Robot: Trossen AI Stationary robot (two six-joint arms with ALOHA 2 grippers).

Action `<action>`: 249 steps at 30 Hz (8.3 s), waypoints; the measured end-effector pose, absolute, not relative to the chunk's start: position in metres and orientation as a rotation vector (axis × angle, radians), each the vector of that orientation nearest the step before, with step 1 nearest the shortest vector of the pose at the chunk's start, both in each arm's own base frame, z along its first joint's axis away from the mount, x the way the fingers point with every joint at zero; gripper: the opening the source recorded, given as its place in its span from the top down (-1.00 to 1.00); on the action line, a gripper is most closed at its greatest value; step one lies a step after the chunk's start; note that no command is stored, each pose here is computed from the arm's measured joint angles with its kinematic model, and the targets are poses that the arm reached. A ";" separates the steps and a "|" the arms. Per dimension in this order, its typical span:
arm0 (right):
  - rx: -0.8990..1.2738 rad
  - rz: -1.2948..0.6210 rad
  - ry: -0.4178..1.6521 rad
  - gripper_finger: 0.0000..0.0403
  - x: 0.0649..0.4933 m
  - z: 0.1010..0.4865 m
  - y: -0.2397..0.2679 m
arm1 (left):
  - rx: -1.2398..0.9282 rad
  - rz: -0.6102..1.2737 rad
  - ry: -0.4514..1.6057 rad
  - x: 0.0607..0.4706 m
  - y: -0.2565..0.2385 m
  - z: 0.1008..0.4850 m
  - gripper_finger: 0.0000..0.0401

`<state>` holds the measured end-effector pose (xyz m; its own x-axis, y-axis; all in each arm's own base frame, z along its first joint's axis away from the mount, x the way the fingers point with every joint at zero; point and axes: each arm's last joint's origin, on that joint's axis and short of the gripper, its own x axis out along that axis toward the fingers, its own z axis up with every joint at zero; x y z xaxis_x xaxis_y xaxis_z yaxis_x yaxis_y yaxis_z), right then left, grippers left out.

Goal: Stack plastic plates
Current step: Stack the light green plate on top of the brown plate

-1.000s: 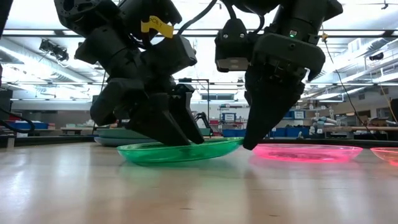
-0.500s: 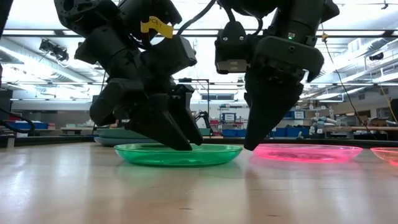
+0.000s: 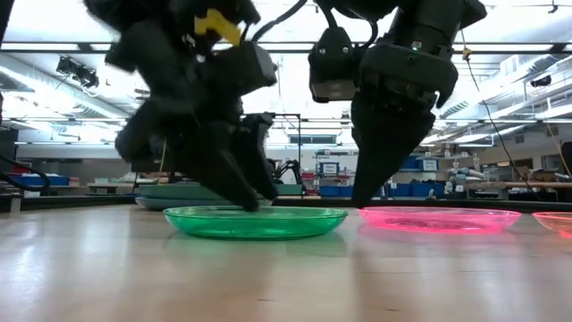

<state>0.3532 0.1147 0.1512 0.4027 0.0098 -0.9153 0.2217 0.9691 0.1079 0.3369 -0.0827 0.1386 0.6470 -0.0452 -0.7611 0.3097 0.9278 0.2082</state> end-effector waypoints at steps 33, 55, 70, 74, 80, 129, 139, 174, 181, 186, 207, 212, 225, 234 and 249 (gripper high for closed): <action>0.270 -0.047 1.064 0.61 0.351 0.133 0.114 | 0.234 -0.283 0.907 0.345 -0.071 0.115 -0.08; 0.254 -0.096 1.047 0.61 0.351 0.135 0.111 | 0.229 -0.257 0.720 0.360 -0.071 0.120 -0.08; 0.203 -0.112 0.994 0.61 0.358 0.125 0.114 | 0.216 -0.268 1.103 0.340 -0.068 0.137 -0.08; 0.177 -0.109 0.967 0.61 0.360 0.121 0.118 | 0.196 -0.254 1.118 0.339 -0.068 0.136 -0.08; 0.202 -0.106 0.879 0.61 0.353 0.110 0.118 | 0.195 -0.255 1.122 0.338 -0.068 0.136 -0.08; 0.232 -0.100 0.784 0.61 0.340 0.140 0.110 | 0.190 -0.256 0.782 0.364 -0.073 0.156 -0.08; 0.260 -0.126 0.747 0.61 0.341 0.142 0.113 | 0.099 -0.214 0.817 0.364 -0.071 0.152 -0.08; 0.117 -0.107 0.564 0.61 0.360 0.175 0.055 | 0.145 -0.044 0.955 0.346 -0.018 0.205 -0.08; 0.189 -0.080 0.582 0.61 0.362 0.175 0.047 | 0.125 -0.032 1.047 0.338 -0.017 0.200 -0.08; 0.205 -0.088 0.612 0.61 0.360 0.172 0.044 | 0.122 -0.037 1.042 0.336 -0.020 0.197 -0.08; 0.035 -0.151 0.599 0.61 0.373 0.203 0.024 | 0.210 0.010 0.879 0.331 0.006 0.233 -0.08; 0.002 -0.165 0.604 0.61 0.374 0.215 0.012 | 0.216 0.039 0.856 0.328 0.015 0.240 -0.08; -0.054 -0.165 0.527 0.61 0.384 0.248 -0.020 | 0.193 0.121 0.811 0.305 0.040 0.270 -0.08; -0.077 -0.159 0.482 0.61 0.389 0.267 -0.044 | 0.188 0.178 0.772 0.293 0.056 0.285 -0.08; -0.051 -0.087 0.441 0.61 0.400 0.261 -0.064 | 0.116 0.223 0.875 0.273 0.067 0.286 -0.08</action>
<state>0.4004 -0.0640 0.2607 0.9007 -0.0947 -0.4241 0.0728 0.9950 -0.0677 0.2730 0.0675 0.2856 0.6201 0.2404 -0.7468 -0.1459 0.9706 0.1914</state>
